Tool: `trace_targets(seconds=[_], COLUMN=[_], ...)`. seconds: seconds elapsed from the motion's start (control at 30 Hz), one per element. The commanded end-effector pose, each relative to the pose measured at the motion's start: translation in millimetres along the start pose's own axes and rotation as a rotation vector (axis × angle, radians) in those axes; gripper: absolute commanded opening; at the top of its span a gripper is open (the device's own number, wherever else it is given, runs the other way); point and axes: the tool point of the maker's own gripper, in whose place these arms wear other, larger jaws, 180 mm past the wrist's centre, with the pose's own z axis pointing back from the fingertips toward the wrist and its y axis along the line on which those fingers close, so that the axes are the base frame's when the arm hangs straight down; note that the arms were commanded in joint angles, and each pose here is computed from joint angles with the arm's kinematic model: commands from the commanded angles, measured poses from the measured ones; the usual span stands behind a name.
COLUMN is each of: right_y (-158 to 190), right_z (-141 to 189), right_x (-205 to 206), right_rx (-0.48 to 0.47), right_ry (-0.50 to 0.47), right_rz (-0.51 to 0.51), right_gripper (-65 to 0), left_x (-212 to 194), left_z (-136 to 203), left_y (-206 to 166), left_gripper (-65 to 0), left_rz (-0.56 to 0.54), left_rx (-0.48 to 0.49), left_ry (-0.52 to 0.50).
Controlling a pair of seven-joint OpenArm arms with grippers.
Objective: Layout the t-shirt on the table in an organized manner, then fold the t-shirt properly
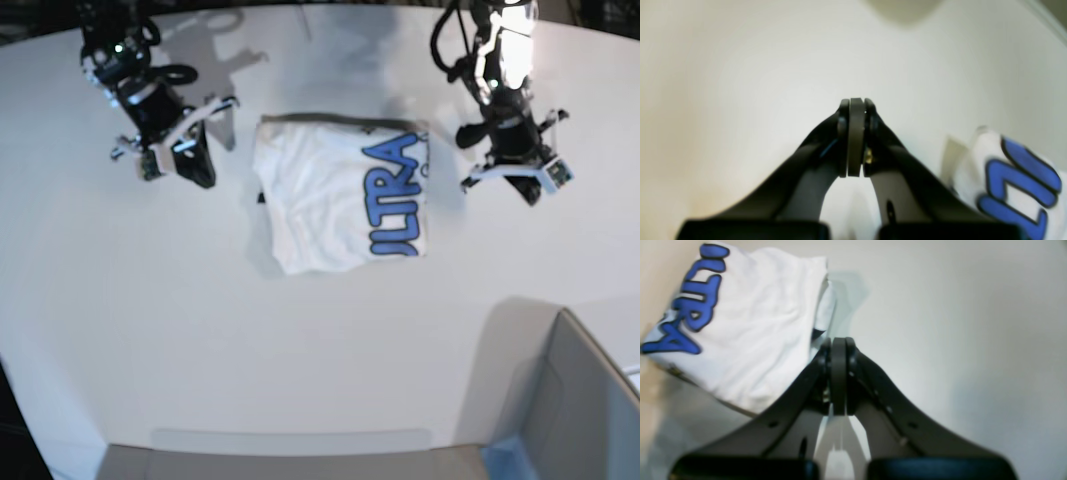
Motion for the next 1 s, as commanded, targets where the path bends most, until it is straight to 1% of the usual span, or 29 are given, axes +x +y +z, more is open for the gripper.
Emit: trace_targets(seconds=[0.0, 0.1, 0.13, 0.17, 0.2, 0.23, 0.3, 0.37, 0.47, 0.53, 0.7, 0.8, 0.97], right_y=[3, 9, 10, 12, 13, 14, 14, 16, 19, 15, 11, 15, 28], right_z=[6, 18, 21, 25, 27, 30, 39, 49, 63, 74, 107, 126, 154], right_x=[16, 13, 12, 7, 2, -3, -16, -28, -35, -43, -70, -86, -112], right_rx=[0.01, 0.013, 0.014, 0.014, 0.015, 0.017, 0.027, 0.037, 0.04, 0.013, -0.024, -0.042, -0.038], right_ry=[-0.084, -0.137, -0.143, -0.136, -0.127, -0.113, -0.066, -0.035, -0.04, -0.024, 0.061, 0.118, 0.232], right_rz=[-0.001, -0.028, -0.035, -0.043, -0.049, -0.049, -0.033, -0.029, -0.039, -0.043, -0.038, -0.063, -0.102], right_gripper=[-65.0, -65.0, -65.0, -65.0, -65.0, -65.0, -65.0, -65.0, -65.0, -65.0, -65.0, -65.0, -65.0], left_x=[21, 51, 56, 58, 56, 51, 35, 19, 4, -2, -28, -43, -68], left_z=[9, 40, 48, 56, 62, 66, 74, 81, 94, 103, 130, 145, 178], left_y=[4, 13, 13, 9, 4, 0, -5, -3, 8, 15, 36, 50, 69], left_gripper=[-65.0, -65.0, -65.0, -65.0, -65.0, -65.0, -65.0, -65.0, -65.0, -65.0, -65.0, -65.0, -65.0], left_rz=[-0.056, -0.196, -0.232, -0.266, -0.291, -0.312, -0.342, -0.366, -0.4, -0.421, -0.48, -0.515, -0.558], left_rx=[0.002, 0.003, -0.007, -0.041, -0.079, -0.119, -0.199, -0.237, -0.245, -0.252, -0.267, -0.267, -0.287], left_ry=[-0.134, -0.402, -0.46, -0.501, -0.515, -0.511, -0.463, -0.408, -0.362, -0.347, -0.241, -0.163, -0.021])
